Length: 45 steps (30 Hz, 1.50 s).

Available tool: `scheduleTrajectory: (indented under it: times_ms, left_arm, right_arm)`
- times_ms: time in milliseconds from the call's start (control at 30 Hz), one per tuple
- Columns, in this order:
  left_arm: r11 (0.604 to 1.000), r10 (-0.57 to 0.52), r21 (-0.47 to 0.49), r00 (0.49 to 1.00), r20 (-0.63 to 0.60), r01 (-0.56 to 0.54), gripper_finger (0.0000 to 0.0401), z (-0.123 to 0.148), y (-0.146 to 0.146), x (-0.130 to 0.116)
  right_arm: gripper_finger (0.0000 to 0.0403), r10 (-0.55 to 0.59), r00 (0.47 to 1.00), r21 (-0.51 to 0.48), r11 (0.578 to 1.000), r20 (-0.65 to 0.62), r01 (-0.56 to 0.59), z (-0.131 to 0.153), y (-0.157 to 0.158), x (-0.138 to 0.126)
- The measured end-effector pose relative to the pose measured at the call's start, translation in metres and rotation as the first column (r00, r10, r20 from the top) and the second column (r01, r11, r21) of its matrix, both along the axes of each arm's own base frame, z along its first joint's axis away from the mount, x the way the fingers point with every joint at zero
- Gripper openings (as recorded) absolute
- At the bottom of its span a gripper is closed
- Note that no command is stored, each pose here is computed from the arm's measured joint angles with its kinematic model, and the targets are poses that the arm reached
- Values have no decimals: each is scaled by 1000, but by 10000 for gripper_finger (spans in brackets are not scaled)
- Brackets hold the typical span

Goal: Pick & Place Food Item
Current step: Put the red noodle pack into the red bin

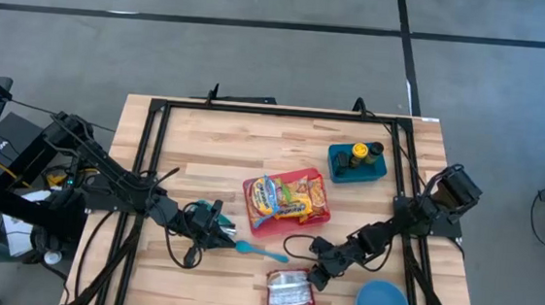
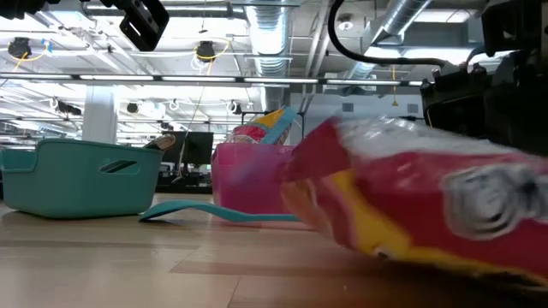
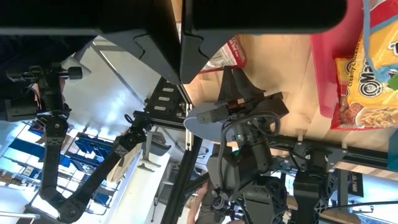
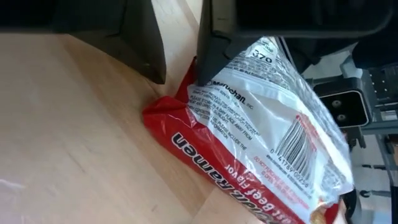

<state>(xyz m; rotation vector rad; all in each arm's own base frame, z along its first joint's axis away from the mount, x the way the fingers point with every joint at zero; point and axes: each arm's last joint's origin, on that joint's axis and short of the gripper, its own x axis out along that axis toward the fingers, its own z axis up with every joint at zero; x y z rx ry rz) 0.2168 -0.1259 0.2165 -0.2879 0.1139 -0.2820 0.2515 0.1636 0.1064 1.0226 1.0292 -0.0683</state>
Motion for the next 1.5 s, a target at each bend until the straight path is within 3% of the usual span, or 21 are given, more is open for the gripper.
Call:
scheduleTrajectory:
  times_ms: [333,1067,1500]
  left_arm:
    - [1000,0,0,1000,0,0,0,0,0,0]
    - [1000,0,0,1000,0,0,0,0,0,0]
    - [1000,0,0,1000,0,0,0,0,0,0]
  right_arm:
    - [5,19,1000,-28,999,9,-19,-1,-1,0]
    - [1,90,993,-64,994,80,-85,2,1,2]
    - [0,127,970,-111,988,207,-106,28,-1,1]
